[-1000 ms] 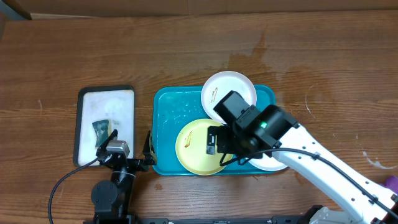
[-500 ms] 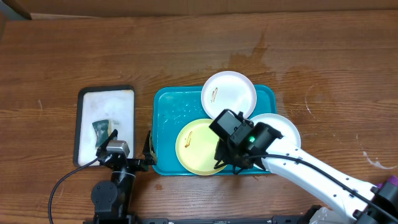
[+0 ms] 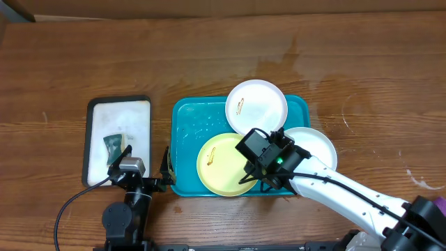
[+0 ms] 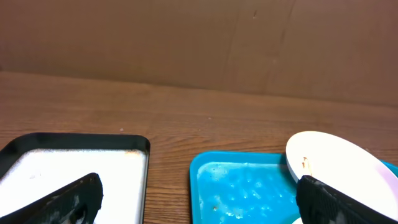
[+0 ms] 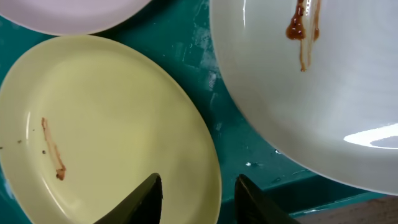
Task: Clean dirty plates on tray and stack at the side
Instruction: 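Move the right gripper over the tray and grip the yellow plate's rim, then reach the left gripper into the soapy basin toward the green sponge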
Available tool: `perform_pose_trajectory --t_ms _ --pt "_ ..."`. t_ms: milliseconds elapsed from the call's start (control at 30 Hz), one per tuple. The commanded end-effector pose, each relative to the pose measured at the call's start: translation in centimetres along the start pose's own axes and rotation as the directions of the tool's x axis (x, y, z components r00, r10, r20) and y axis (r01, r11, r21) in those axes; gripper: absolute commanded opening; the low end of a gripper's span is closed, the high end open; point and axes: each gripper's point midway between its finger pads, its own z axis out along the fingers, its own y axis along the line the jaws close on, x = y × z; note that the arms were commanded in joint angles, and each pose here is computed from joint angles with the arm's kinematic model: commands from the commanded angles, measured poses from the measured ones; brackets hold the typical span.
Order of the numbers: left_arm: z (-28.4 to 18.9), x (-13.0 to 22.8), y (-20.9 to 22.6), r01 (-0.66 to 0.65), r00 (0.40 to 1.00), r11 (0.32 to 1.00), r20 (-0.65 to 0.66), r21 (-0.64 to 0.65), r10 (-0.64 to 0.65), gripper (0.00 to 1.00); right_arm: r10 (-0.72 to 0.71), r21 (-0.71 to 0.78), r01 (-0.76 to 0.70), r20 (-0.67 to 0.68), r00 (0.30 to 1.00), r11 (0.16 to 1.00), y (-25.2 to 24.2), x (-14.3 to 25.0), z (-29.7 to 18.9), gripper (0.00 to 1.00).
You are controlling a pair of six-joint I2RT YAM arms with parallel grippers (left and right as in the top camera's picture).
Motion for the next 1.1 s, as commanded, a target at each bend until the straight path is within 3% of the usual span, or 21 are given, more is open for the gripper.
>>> perform_pose_trajectory --t_ms 0,467,633,767,1067 --pt "0.0 0.0 -0.1 -0.023 1.0 1.0 0.004 0.003 0.023 1.0 0.032 0.042 -0.031 -0.01 0.999 0.999 -0.9 0.4 1.1 0.39" --pt "0.0 0.0 -0.1 -0.023 1.0 1.0 0.004 0.003 0.023 1.0 0.063 0.057 -0.057 -0.113 0.992 0.997 -0.3 2.3 3.7 0.31" --pt "0.0 0.0 -0.1 -0.023 1.0 1.0 0.004 0.003 0.023 1.0 0.056 0.017 -0.054 -0.116 0.992 0.998 0.7 2.3 3.7 0.21" --pt "0.0 0.0 -0.1 -0.023 1.0 1.0 0.004 0.003 0.023 1.0 -0.045 -0.045 0.04 -0.102 0.994 0.998 2.2 1.8 3.4 0.13" --pt "0.0 0.0 -0.1 -0.023 1.0 1.0 0.004 0.003 0.023 1.0 -0.339 -0.22 0.323 -0.039 0.94 0.921 5.9 1.6 2.9 0.08"
